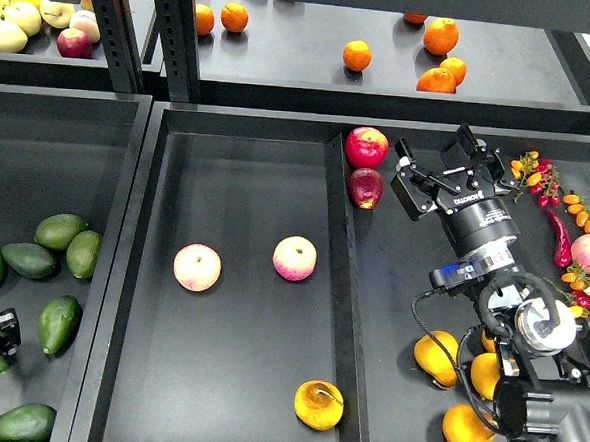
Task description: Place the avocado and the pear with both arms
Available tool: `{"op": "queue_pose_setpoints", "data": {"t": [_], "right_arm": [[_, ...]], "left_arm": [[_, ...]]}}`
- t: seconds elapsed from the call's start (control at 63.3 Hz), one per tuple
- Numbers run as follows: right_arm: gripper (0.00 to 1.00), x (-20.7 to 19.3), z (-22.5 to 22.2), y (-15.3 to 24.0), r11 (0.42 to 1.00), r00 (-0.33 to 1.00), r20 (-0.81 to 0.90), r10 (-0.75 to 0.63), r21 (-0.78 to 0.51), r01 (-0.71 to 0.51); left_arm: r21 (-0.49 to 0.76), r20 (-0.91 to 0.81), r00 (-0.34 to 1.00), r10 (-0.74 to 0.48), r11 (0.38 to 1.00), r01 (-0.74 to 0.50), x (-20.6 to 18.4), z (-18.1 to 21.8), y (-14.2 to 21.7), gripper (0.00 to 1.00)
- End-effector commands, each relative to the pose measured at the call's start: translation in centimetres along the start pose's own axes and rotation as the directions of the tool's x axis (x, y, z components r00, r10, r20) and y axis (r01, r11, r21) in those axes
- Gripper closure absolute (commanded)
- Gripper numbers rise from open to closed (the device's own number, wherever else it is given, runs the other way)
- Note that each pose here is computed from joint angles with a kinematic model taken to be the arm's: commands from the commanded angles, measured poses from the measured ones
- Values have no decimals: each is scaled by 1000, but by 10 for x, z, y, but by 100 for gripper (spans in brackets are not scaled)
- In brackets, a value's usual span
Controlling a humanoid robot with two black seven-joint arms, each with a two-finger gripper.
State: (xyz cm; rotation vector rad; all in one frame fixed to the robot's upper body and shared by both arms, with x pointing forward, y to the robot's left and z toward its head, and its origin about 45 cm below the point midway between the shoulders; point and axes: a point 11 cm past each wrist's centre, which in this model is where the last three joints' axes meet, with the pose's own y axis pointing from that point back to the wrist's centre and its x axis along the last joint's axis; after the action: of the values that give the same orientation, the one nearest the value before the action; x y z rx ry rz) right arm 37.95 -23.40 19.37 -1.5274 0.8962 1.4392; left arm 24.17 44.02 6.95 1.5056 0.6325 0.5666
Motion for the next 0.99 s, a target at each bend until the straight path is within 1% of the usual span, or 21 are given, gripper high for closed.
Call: {"op": "queue_pose_setpoints", "data": {"t": [0.0,0.079,0.126,0.253,0.395,0.489,0.521,0.616,0.679,0.758,0.789,0.837,0.868,0.9,0.916,0.979], "right_arm": [[0,2,0,1,1000,1000,2,5,1,-5],[0,4,0,3,1000,1000,3,8,2,-8],[0,4,0,3,1000,1000,2,10,2,-10],[0,5,1,3,1000,1000,2,12,0,-12],[0,6,2,3,1000,1000,2,15,-4,-15],[0,6,1,3,1000,1000,3,15,-2,-15],[0,7,2,3,1000,1000,3,19,-3,-19],[0,8,1,4,1000,1000,3,19,-2,-19],[0,9,1,4,1000,1000,3,19,-1,-19],[0,9,1,5,1000,1000,5,19,0,-19],[0,10,1,6,1000,1000,5,19,-1,-19],[0,11,2,7,1000,1000,7,20,-1,-20],[0,11,2,7,1000,1000,7,20,-2,-20],[0,12,2,8,1000,1000,8,23,-1,-23],[0,15,2,11,1000,1000,12,27,0,-27],[0,17,2,13,999,999,14,33,0,-33]], "left_arm": [[11,-7,1000,-8,1000,8,-3,-6,-5,67],[3,-13,1000,-15,1000,15,-6,-4,-8,67],[2,-20,999,-28,1000,28,-10,-5,-14,64],[7,-24,999,-44,999,45,-17,-7,-20,61],[4,-25,999,-47,999,47,-18,-7,-21,51],[2,-25,999,-48,999,48,-18,-6,-21,50],[0,-26,999,-48,999,48,-18,-6,-21,48],[-9,-28,999,-45,999,45,-17,-3,-20,38],[-11,-26,999,-42,999,42,-16,-2,-19,36],[-7,-17,999,-37,999,37,-16,-3,-19,32],[-8,-15,999,-37,999,37,-16,-2,-19,28],[-17,-18,999,-34,999,34,-14,1,-17,18],[-24,-20,999,-33,999,32,-14,2,-17,14],[-30,-22,999,-32,999,31,-13,4,-16,12],[-55,-29,999,-22,998,21,-9,11,-11,6],[-71,-38,999,-12,997,9,-4,14,-6,4]]}}
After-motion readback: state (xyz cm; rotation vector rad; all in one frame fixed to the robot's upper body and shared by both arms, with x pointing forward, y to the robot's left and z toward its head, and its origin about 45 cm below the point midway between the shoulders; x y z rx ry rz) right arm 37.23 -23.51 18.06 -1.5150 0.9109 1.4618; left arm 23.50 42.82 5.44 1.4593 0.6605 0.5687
